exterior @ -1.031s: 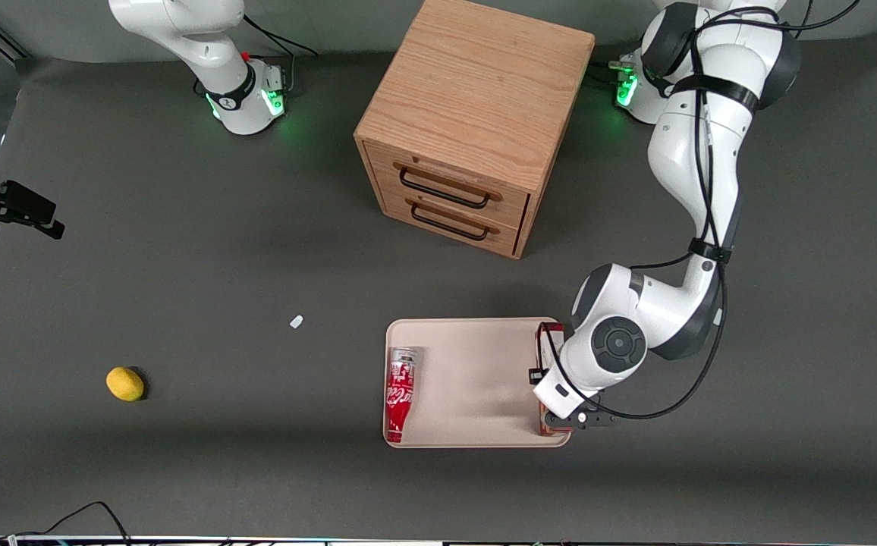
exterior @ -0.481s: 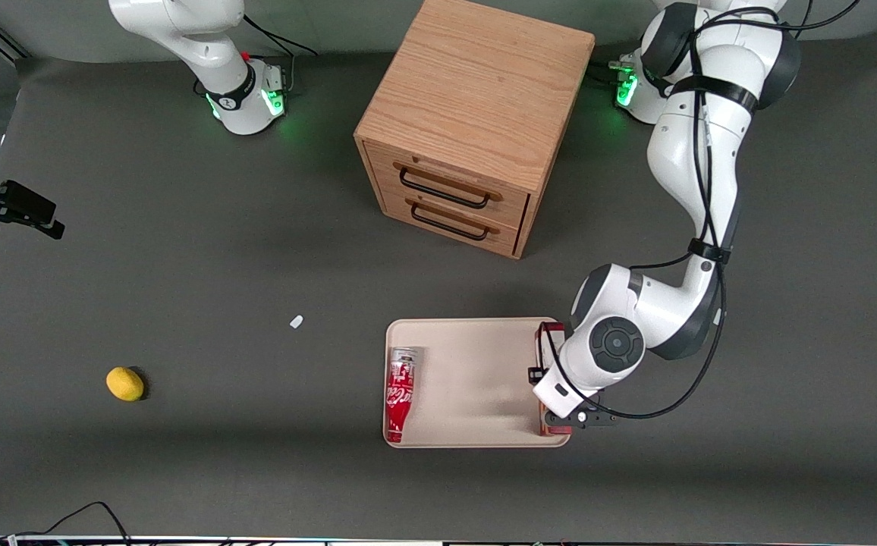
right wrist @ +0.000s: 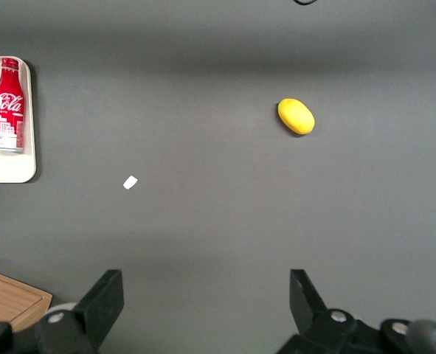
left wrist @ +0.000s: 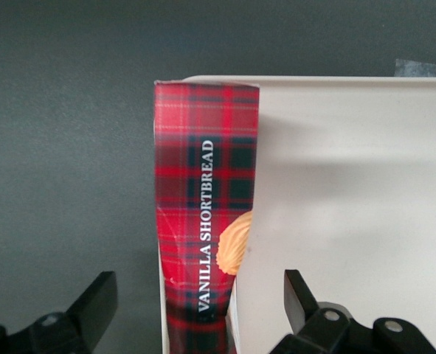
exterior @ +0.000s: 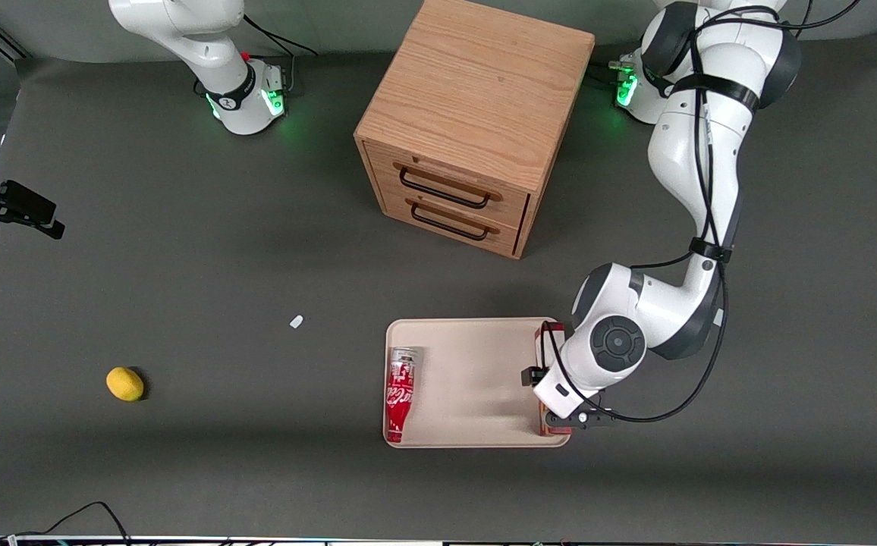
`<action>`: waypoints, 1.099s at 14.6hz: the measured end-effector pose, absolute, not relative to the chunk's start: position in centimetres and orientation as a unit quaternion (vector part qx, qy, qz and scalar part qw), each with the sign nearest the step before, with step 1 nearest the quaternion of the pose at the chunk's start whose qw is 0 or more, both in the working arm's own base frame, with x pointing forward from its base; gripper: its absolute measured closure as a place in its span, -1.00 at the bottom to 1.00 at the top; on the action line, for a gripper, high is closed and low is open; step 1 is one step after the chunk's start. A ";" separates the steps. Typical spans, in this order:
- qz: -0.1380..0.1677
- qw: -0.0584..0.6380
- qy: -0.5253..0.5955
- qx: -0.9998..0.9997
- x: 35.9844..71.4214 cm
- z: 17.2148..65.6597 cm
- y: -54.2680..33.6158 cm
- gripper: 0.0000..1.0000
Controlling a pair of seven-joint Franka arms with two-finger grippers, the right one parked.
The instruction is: Place red cookie box on tray
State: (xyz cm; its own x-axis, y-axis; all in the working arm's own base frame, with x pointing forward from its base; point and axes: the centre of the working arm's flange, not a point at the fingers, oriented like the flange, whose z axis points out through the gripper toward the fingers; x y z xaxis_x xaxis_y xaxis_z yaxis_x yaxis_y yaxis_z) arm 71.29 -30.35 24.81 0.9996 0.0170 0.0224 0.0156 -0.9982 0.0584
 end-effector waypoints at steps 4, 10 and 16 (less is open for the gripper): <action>0.019 0.030 0.010 0.999 71.5 26.0 -30.1 -1.00; 0.059 0.046 0.021 0.997 72.1 33.8 -28.7 -1.00; 0.077 0.063 0.084 0.992 70.2 44.3 -19.1 -1.00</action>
